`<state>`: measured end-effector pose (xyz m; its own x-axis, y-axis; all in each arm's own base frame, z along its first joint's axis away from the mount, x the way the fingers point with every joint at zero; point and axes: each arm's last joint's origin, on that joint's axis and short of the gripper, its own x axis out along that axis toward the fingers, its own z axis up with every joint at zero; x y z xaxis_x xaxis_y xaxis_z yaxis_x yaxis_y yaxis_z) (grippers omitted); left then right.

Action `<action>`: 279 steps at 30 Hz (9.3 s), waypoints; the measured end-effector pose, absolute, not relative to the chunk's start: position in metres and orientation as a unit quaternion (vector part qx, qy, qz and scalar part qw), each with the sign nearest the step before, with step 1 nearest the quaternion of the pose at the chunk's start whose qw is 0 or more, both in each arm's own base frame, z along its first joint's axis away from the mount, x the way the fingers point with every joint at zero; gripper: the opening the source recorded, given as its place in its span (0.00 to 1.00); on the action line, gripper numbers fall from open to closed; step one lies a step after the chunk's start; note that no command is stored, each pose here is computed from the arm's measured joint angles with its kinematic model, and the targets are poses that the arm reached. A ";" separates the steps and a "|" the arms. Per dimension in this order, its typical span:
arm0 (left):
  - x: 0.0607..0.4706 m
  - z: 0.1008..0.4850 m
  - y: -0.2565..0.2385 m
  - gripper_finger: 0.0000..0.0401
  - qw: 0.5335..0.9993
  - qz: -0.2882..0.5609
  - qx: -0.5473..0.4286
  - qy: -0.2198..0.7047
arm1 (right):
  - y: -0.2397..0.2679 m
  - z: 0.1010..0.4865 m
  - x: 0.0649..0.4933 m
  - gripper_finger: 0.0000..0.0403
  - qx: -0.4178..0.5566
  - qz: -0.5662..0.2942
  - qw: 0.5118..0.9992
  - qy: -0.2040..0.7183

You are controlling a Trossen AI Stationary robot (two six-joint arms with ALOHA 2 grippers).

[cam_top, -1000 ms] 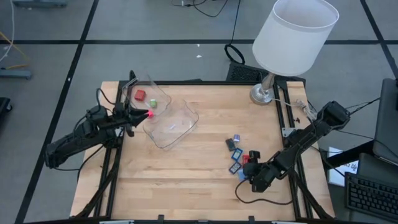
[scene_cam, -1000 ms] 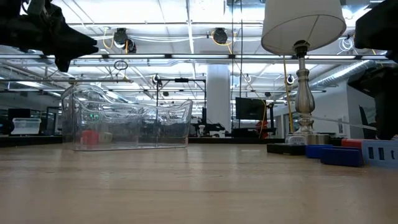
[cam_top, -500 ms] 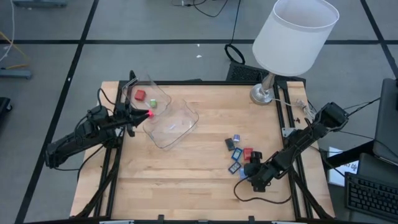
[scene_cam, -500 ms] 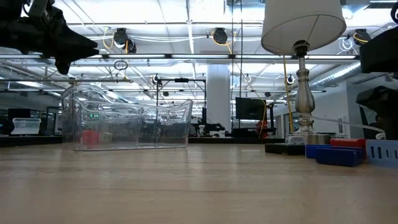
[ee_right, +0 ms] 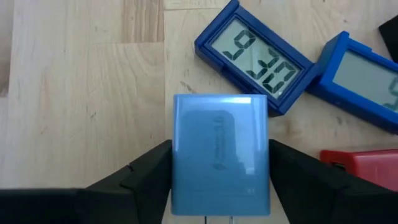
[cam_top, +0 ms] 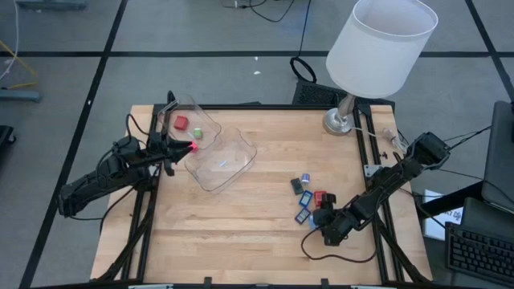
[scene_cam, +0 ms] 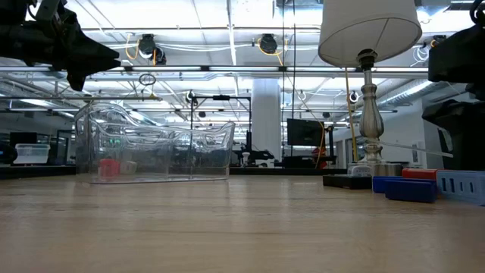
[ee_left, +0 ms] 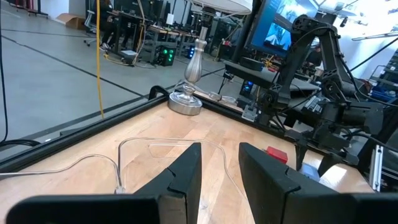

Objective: Pick & Place Office items
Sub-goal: Put the light blue charger adapter into the top transparent bin

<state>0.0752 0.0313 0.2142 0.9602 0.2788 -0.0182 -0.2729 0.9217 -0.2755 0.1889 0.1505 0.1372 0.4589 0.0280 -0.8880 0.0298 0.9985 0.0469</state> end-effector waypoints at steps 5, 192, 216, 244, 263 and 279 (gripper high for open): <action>0.075 0.214 0.031 0.27 0.980 0.141 -0.139 -0.010 | 0.151 0.138 0.189 0.51 0.024 0.011 0.851 0.524; 0.353 0.222 0.001 0.44 0.975 0.119 -0.178 0.063 | 0.048 0.210 0.291 0.53 -0.442 -0.208 0.855 0.173; 0.353 0.221 0.001 0.31 0.970 0.122 -0.201 0.062 | 0.048 0.210 0.291 0.54 -0.443 -0.208 0.854 0.174; 0.282 0.283 0.018 0.30 0.947 0.283 -0.089 0.122 | 0.060 0.250 0.260 0.63 -0.240 -0.245 0.934 0.096; 0.208 0.242 0.024 0.30 0.886 0.431 -0.131 0.110 | 0.061 0.255 0.249 0.63 -0.207 -0.238 0.943 0.103; 0.150 0.199 0.052 0.31 0.796 0.574 -0.191 0.030 | 0.061 0.255 0.249 0.63 -0.198 -0.239 0.946 0.100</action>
<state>0.1502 0.0521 0.1994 0.3394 0.9020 -0.2668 -0.9249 0.2683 -0.2695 0.2492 0.0607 0.2555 0.8661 -0.4910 -0.0939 0.4123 0.8078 -0.4212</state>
